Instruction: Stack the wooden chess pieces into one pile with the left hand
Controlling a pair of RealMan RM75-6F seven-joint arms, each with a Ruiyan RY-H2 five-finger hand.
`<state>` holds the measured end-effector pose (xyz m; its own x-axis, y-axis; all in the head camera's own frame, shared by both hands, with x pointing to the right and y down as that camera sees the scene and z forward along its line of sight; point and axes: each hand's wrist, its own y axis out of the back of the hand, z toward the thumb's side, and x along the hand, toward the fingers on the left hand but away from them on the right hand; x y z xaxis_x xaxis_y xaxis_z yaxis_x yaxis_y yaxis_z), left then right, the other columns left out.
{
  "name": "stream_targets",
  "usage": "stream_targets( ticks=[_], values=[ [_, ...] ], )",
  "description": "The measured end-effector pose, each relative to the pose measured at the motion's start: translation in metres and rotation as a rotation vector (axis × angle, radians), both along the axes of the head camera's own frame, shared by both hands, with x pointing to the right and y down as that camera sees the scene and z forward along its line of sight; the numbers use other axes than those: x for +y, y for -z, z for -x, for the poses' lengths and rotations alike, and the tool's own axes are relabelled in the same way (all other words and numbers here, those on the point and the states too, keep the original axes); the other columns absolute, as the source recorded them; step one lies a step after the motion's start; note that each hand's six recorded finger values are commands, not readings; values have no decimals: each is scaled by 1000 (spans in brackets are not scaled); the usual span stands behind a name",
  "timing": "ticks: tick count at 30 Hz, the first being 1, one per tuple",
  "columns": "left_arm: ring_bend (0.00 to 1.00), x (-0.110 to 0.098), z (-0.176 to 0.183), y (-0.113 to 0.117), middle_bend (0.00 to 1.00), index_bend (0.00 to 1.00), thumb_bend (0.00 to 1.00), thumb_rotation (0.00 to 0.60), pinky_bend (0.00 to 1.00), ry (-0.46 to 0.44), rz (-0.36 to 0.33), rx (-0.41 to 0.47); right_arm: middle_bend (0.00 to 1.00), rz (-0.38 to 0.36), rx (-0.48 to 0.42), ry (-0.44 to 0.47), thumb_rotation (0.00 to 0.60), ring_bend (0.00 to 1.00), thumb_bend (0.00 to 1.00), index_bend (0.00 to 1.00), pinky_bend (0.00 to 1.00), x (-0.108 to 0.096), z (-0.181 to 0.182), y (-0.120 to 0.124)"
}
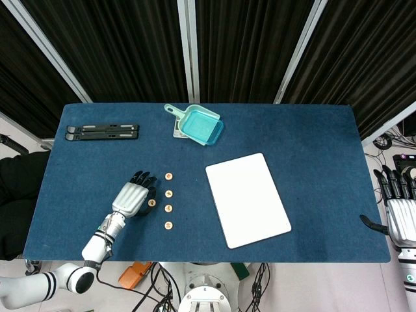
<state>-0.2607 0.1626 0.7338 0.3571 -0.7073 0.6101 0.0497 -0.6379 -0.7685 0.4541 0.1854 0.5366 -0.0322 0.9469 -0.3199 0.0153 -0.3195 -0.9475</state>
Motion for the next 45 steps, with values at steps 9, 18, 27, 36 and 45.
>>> stream_targets(
  ticks=[9, 18, 27, 36, 45],
  values=[
    [0, 0, 1, -3, 127, 467, 316, 600, 1, 7, 15, 2, 45, -3, 0, -8, 600, 0, 190, 0, 37, 1, -2, 1],
    [0, 1, 3, -7, 127, 510, 381, 600, 1, 5, 28, -6, 45, 0, -1, -15, 600, 0, 189, 0, 37, 1, -4, 0],
    [0, -10, -3, 8, 127, 527, 413, 600, 1, 11, -12, 29, 45, -3, -2, -12, 600, 0, 189, 0, 37, 1, -3, 0],
    [0, -31, -33, 12, 127, 526, 393, 600, 1, -13, -33, 58, 45, -7, -4, -17, 600, 0, 189, 0, 37, 3, -4, 1],
    [0, -36, -49, 6, 127, 527, 373, 600, 1, -36, -23, 32, 45, -10, -6, -28, 600, 0, 189, 0, 37, 6, -9, 2]
  ],
)
